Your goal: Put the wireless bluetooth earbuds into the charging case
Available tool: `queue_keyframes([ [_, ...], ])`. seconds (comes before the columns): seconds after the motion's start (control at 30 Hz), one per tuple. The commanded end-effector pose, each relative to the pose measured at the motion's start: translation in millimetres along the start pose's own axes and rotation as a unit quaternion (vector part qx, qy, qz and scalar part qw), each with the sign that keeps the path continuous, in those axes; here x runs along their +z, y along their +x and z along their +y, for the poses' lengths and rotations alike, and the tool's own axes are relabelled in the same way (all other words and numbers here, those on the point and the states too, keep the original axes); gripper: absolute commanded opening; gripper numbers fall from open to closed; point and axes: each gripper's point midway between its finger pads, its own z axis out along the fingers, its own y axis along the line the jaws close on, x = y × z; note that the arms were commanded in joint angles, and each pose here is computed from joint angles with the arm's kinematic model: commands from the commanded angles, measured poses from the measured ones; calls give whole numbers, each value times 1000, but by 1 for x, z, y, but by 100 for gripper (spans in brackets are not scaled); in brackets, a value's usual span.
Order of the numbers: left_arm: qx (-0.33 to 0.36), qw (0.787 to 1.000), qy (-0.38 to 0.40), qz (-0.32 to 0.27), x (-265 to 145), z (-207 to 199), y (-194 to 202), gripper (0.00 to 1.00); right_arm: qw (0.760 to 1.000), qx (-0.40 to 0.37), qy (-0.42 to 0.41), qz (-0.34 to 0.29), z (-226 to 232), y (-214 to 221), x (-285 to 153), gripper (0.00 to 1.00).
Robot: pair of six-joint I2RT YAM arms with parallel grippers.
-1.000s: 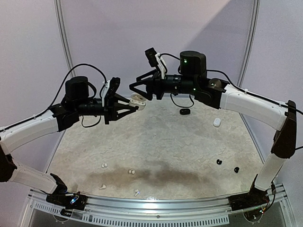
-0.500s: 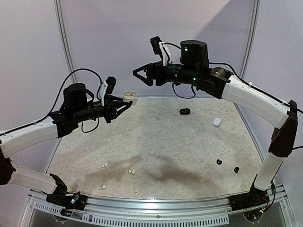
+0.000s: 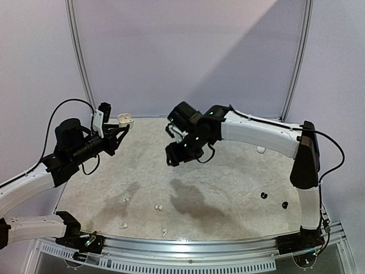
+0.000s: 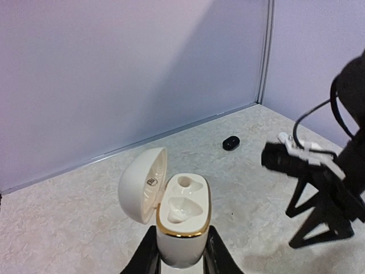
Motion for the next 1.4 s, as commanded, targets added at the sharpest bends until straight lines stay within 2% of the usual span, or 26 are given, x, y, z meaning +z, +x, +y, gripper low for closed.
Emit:
queue_keyframes([
  [0.0,-2,1000,-16,-10,-11,6,12,0,991,-28,55,115,35,77,14,70],
  [0.1,-4,1000,-20,-15,-13,7,13,0,985,-70,51,151,68,109,36,76],
  [0.27,13,999,-5,-30,-11,1,9,0,977,-99,50,184,85,144,61,77],
  [0.37,29,999,11,-41,-11,-6,8,0,974,-113,21,194,106,159,70,76],
  [0.57,30,998,27,-39,-12,-12,15,0,967,-132,41,214,114,192,82,68],
  [0.77,27,999,29,-27,-14,-12,28,0,967,-110,65,220,104,208,97,55],
  [1.0,39,999,21,-28,-18,-10,26,0,960,-123,82,239,96,226,99,51],
  [1.17,43,998,20,-28,-20,-10,26,0,951,-133,158,231,67,224,91,43],
  [1.37,50,998,19,-27,-19,-10,25,0,933,-145,227,240,35,227,78,43],
])
